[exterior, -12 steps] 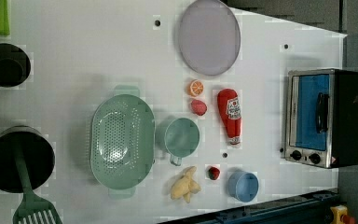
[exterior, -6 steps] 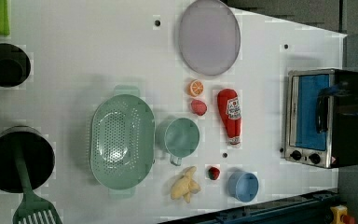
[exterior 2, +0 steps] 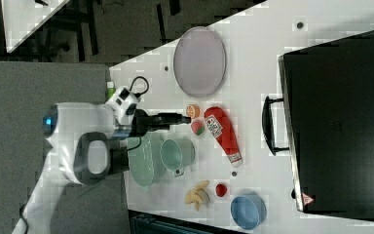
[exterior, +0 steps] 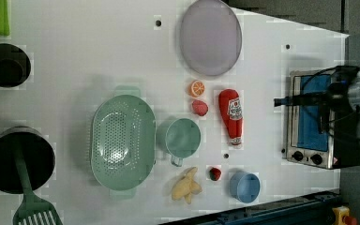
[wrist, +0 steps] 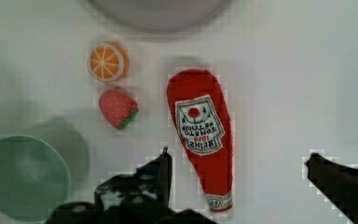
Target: Pick Ketchup from the table and place it in strainer.
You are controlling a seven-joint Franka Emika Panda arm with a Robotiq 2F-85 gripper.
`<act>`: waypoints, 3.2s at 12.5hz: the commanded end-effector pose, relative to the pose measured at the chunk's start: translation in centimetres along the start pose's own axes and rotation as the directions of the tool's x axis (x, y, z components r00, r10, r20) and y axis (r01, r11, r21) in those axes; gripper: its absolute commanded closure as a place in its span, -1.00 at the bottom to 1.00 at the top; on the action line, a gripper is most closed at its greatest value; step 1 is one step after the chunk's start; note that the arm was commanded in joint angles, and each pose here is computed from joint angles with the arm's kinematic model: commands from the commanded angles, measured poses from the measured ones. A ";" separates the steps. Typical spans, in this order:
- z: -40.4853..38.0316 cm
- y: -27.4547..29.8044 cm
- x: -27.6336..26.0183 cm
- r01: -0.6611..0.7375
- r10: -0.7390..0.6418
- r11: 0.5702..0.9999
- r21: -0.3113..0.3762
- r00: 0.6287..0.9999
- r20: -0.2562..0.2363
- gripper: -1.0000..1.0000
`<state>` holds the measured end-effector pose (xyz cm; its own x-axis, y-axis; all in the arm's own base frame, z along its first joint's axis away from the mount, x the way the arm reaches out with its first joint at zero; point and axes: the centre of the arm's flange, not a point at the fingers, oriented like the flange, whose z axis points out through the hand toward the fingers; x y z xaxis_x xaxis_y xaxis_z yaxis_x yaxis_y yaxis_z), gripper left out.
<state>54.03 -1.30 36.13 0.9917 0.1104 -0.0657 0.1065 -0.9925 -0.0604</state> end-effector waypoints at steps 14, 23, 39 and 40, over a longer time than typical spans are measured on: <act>18.5 -2.2 -1.5 0.205 -0.205 0.978 -0.043 0.979 -0.008 -1.00; 18.7 -2.1 -1.5 0.179 -0.180 0.983 -0.049 0.983 -0.036 -0.22; -4.7 -23.5 -5.1 -0.052 0.053 0.997 -0.048 0.998 0.019 -0.22; -3.8 -25.9 -5.5 -0.084 0.085 0.995 -0.047 0.996 0.017 -0.22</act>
<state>47.78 21.09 42.92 0.9873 0.1461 -0.0620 0.1450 -0.9892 -0.0215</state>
